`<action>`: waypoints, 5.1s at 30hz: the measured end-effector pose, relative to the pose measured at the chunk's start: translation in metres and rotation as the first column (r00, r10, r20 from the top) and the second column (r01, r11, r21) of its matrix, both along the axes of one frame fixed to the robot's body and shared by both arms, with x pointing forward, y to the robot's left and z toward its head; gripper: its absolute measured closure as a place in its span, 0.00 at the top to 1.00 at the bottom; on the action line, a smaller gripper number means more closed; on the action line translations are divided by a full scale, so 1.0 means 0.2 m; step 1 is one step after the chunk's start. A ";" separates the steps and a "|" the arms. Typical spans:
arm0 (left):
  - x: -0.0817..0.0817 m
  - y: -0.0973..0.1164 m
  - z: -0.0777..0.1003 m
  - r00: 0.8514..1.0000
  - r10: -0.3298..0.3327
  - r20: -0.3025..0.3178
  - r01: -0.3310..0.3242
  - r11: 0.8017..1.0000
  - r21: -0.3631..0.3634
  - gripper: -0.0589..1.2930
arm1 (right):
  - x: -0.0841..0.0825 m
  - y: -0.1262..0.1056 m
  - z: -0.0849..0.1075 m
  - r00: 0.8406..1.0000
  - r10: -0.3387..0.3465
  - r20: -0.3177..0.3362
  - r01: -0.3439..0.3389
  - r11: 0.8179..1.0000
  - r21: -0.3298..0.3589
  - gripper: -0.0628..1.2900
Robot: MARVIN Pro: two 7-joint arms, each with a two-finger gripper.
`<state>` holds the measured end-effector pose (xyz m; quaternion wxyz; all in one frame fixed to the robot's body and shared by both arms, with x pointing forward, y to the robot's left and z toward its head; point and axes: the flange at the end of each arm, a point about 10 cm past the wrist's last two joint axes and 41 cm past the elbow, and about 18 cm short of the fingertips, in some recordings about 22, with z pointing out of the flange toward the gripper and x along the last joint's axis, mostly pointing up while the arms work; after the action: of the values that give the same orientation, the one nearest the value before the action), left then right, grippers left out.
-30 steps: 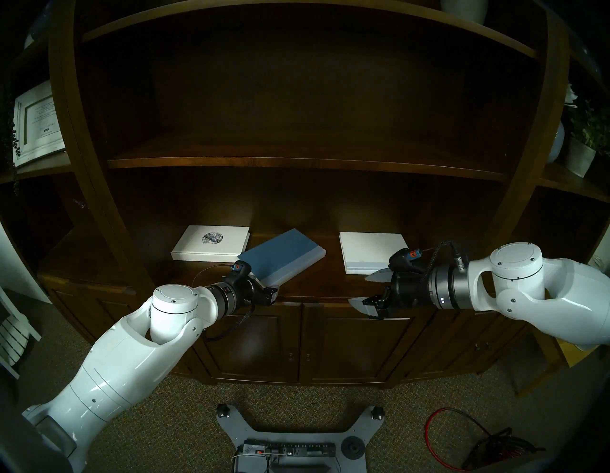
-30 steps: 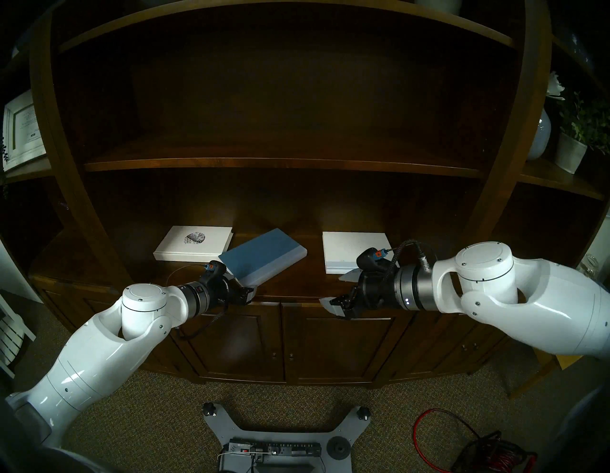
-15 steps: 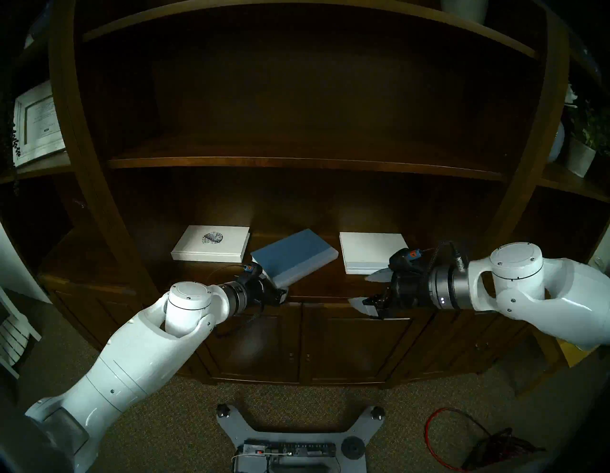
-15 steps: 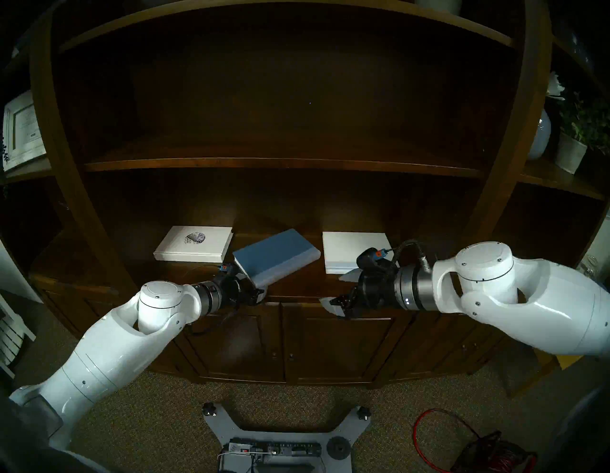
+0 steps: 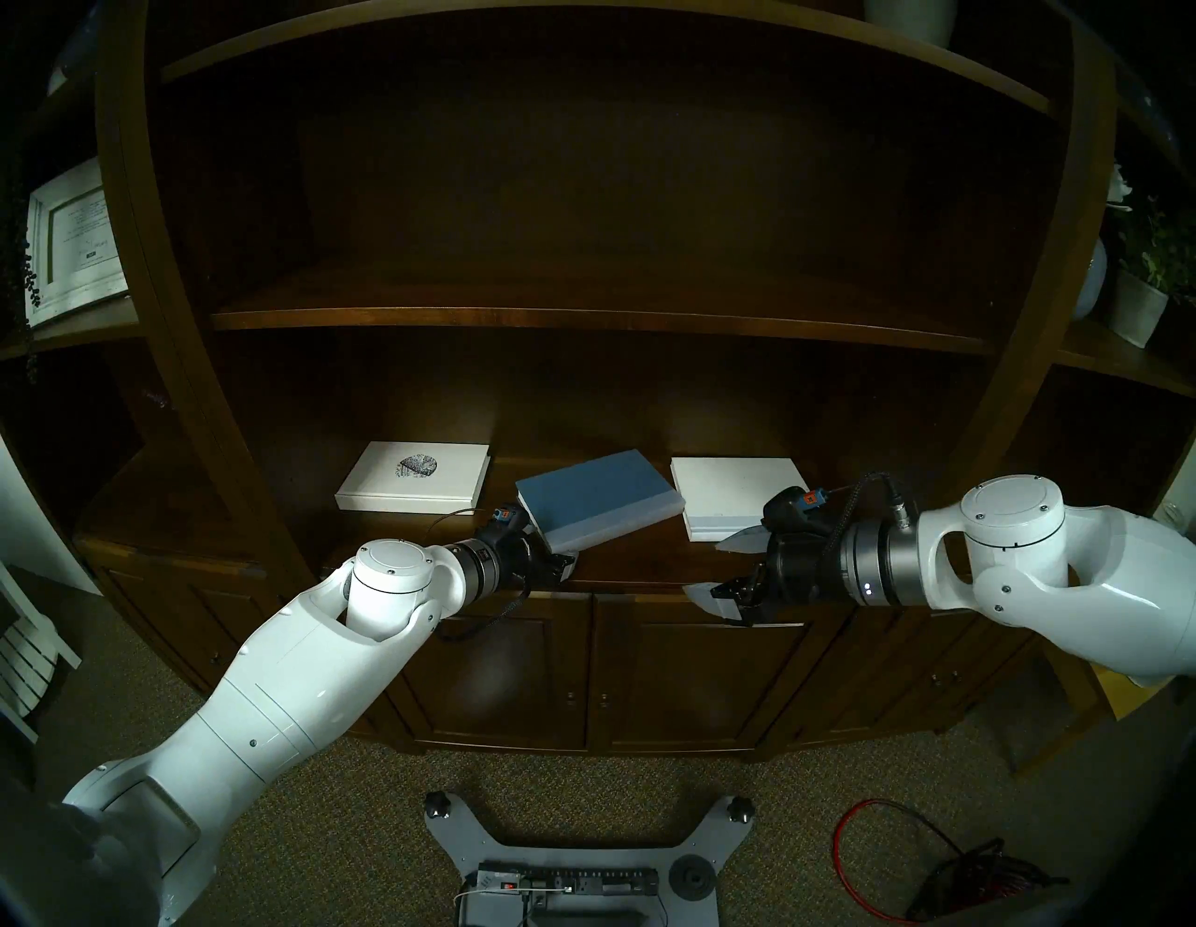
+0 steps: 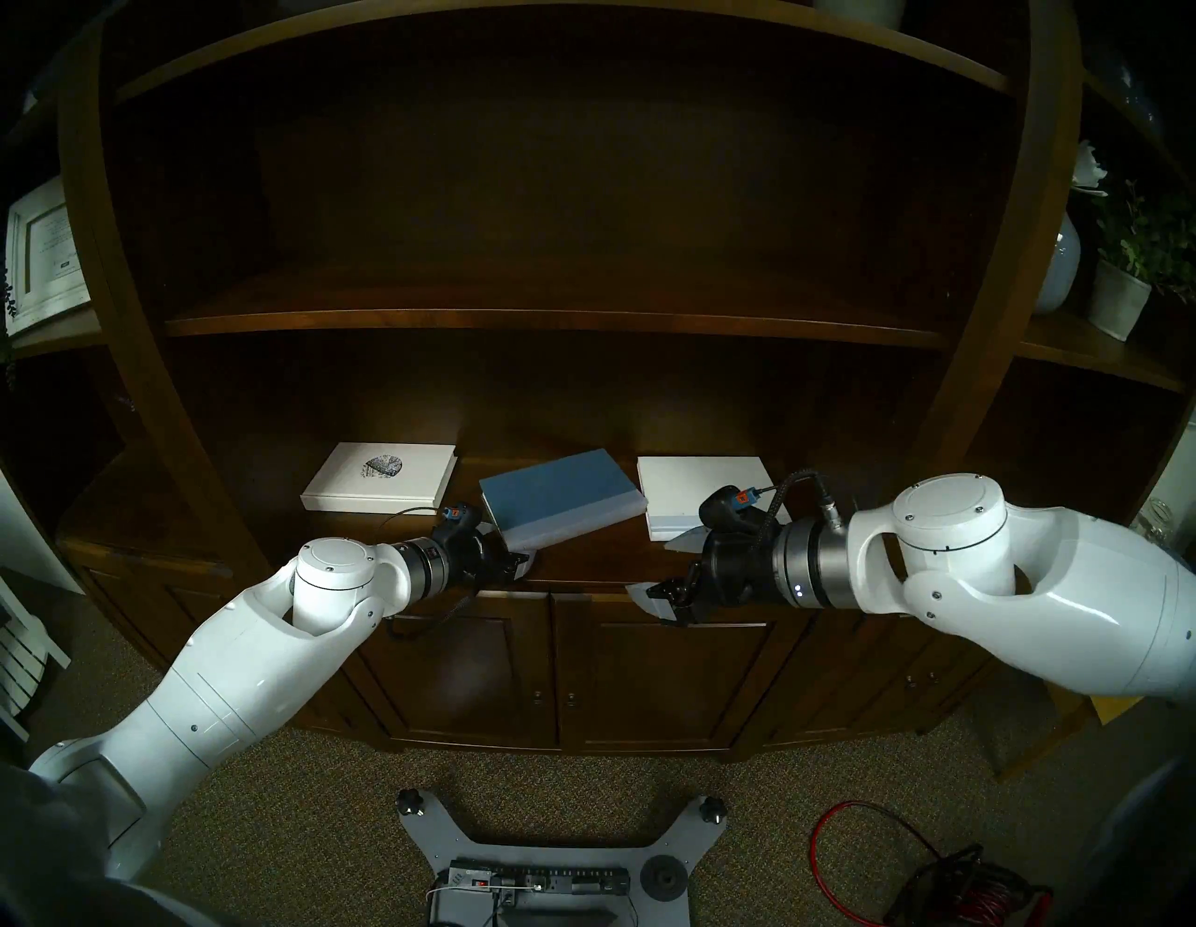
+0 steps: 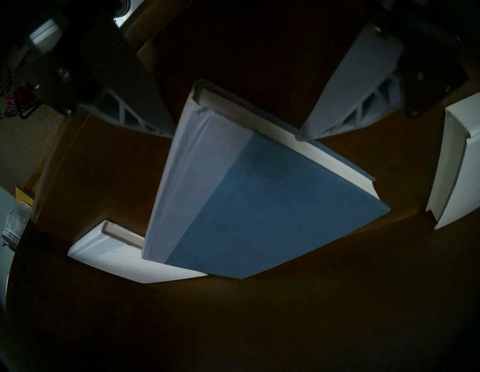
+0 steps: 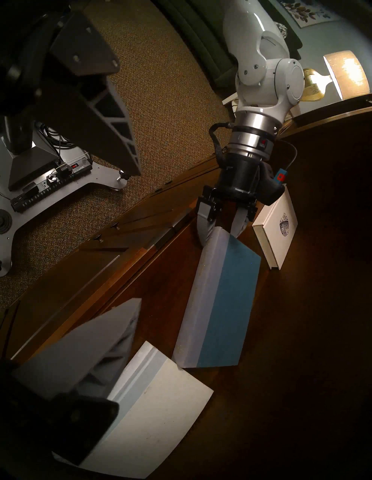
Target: Close the books and align them horizontally on the shelf
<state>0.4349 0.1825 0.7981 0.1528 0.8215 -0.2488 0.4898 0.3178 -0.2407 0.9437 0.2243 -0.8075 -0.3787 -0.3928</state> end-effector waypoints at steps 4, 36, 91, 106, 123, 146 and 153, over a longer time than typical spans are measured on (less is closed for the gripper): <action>0.06 0.04 0.00 0.999 0.032 0.008 -0.032 0.999 0.005 0.98 | 0.00 0.00 0.00 1.000 0.000 0.000 0.000 1.000 0.000 0.96; 0.06 -0.11 0.40 0.973 -0.040 0.229 0.054 0.997 -0.056 0.98 | 0.00 0.00 0.00 1.000 0.000 0.000 0.000 1.000 0.000 0.96; -0.08 -0.29 0.03 0.972 0.226 -0.067 -0.229 0.973 -0.038 0.98 | 0.00 0.00 0.00 1.000 0.000 -0.001 0.000 1.000 -0.001 0.96; 0.09 -0.29 0.01 0.976 0.214 -0.045 -0.215 0.976 -0.019 0.98 | 0.00 0.00 0.00 1.000 0.000 -0.001 0.000 1.000 -0.001 0.96; 0.03 -0.35 0.09 0.992 0.114 -0.055 -0.118 0.990 -0.077 0.98 | 0.00 0.00 0.00 1.000 0.001 -0.001 -0.001 1.000 -0.001 0.96; -0.14 0.12 0.33 0.983 0.178 0.055 -0.172 0.980 -0.098 0.98 | 0.00 0.00 -0.01 1.000 0.001 -0.004 -0.001 1.000 -0.002 0.96; -0.20 0.30 0.43 0.973 0.214 0.086 -0.206 0.974 -0.100 0.98 | 0.00 0.00 -0.01 1.000 0.001 -0.004 -0.001 1.000 -0.002 0.96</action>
<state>0.3948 0.2424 0.8850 0.1249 0.8109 -0.1452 0.5530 0.3170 -0.2408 0.9424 0.2244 -0.8082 -0.3790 -0.3908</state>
